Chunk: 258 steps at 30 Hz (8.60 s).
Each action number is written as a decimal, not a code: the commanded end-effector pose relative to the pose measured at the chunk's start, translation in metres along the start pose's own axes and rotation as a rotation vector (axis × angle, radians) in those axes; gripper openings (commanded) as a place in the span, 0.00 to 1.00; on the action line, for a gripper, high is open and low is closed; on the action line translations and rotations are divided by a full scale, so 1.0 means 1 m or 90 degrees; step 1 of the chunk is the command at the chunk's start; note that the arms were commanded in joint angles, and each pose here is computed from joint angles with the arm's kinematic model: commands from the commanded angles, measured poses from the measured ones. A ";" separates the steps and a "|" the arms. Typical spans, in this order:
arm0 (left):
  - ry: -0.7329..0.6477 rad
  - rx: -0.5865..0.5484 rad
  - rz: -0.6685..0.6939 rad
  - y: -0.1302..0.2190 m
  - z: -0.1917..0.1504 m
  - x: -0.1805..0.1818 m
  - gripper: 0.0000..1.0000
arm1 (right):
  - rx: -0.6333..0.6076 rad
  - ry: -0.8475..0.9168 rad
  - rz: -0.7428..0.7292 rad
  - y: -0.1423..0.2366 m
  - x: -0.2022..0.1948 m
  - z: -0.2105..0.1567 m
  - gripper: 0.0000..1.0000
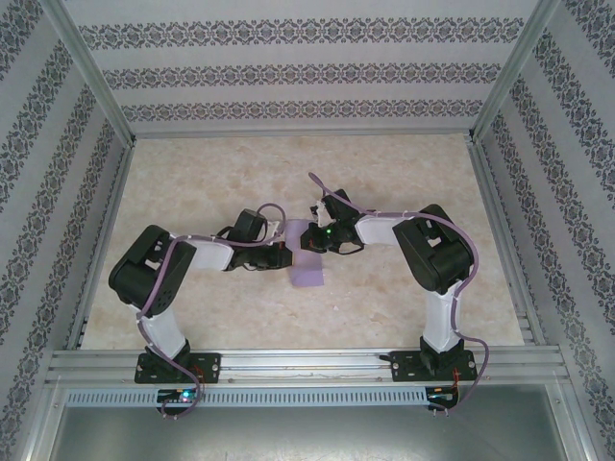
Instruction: Fold a paper plane with a square sheet of paper (fold left side to right side)
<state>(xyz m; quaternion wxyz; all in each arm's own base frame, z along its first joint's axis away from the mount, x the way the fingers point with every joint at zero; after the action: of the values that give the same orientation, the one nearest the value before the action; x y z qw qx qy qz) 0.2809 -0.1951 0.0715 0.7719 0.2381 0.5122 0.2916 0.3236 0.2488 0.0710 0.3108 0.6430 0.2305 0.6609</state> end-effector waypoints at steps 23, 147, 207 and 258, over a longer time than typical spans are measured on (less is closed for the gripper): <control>0.061 0.059 -0.054 -0.010 0.010 -0.019 0.04 | 0.025 -0.048 -0.115 -0.011 -0.048 -0.017 0.00; 0.121 0.066 0.060 -0.018 -0.003 -0.007 0.00 | 0.059 0.005 -0.085 0.014 -0.012 -0.074 0.00; 0.067 -0.048 0.147 -0.013 0.060 0.045 0.00 | 0.104 -0.012 -0.257 0.009 -0.075 -0.089 0.00; 0.086 -0.172 0.188 -0.019 0.170 0.099 0.00 | 0.123 -0.018 -0.266 0.008 -0.081 -0.092 0.00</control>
<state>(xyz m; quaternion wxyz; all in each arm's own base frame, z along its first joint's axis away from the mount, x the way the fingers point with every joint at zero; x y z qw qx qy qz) 0.4260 -0.1913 0.0767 0.7295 0.2129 0.5476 0.3502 0.2789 0.2400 0.0726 0.3380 0.5795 0.2737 0.6892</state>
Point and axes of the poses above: each hand's point on the last joint's axis, 136 mm out from that joint toward the fingers, its own y axis back along the fingers, its own x axis along the line the jaws close on, z = x × y, the point moved 8 cm from there along y, back along the fingers, and after that the axes turned 7 degrees about -y, right-handed, at the moved point
